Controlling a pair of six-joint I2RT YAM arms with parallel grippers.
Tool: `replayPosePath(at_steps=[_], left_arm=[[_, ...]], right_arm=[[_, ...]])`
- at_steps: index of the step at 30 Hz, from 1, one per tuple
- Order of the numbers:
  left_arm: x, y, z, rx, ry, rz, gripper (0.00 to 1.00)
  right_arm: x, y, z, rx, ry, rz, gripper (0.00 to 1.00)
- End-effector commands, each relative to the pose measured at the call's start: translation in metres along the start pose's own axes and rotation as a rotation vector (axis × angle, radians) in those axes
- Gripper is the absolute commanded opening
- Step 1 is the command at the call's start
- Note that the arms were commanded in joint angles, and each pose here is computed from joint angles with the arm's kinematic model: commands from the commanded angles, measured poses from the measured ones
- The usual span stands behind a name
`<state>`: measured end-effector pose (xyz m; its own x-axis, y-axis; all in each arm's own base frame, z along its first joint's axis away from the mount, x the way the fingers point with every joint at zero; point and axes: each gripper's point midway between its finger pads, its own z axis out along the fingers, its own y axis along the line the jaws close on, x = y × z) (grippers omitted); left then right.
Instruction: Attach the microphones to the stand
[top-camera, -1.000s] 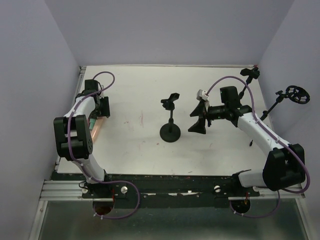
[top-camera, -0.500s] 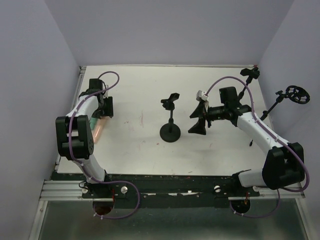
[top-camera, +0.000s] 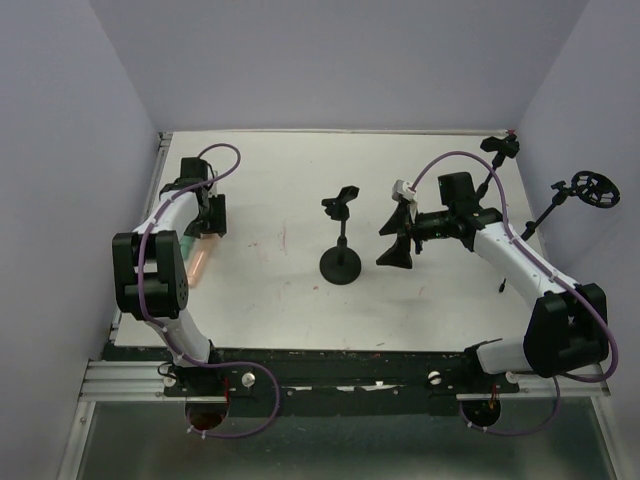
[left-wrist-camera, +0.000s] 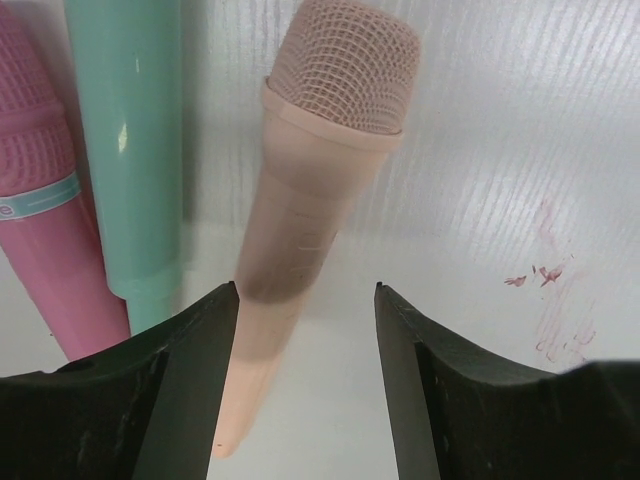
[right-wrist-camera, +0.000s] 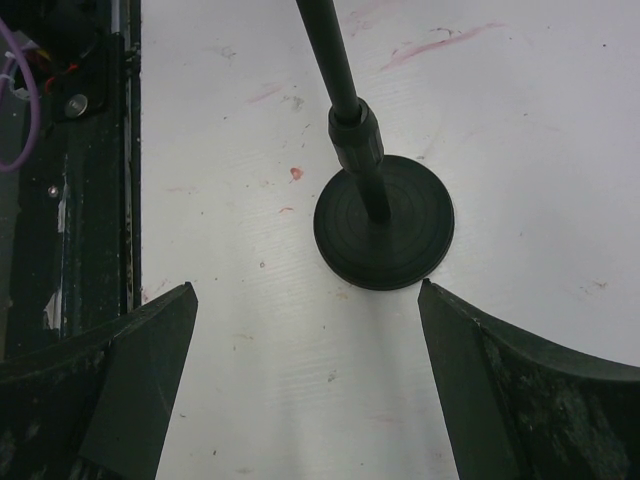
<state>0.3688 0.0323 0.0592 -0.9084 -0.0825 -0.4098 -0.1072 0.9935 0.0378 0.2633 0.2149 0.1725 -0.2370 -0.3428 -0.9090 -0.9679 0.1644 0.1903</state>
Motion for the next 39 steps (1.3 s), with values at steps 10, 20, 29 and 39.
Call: replayPosePath(at_steps=[10,20,29,39], left_arm=[[0.021,-0.042,0.004,0.071,0.093,0.128,0.61],[0.001,-0.024,-0.009,-0.026,-0.023,0.120,0.70],[-0.010,-0.013,-0.014,-0.042,-0.076,0.091,0.70],[0.008,-0.005,0.015,-0.012,0.051,0.049,0.70]], right_arm=[[-0.007,0.003,-0.002,-0.025,-0.013,-0.006,1.00],[-0.007,0.003,-0.002,-0.028,-0.014,-0.005,1.00],[-0.007,0.003,-0.002,-0.031,-0.014,-0.005,1.00],[-0.006,0.004,-0.002,-0.036,-0.013,0.000,1.00]])
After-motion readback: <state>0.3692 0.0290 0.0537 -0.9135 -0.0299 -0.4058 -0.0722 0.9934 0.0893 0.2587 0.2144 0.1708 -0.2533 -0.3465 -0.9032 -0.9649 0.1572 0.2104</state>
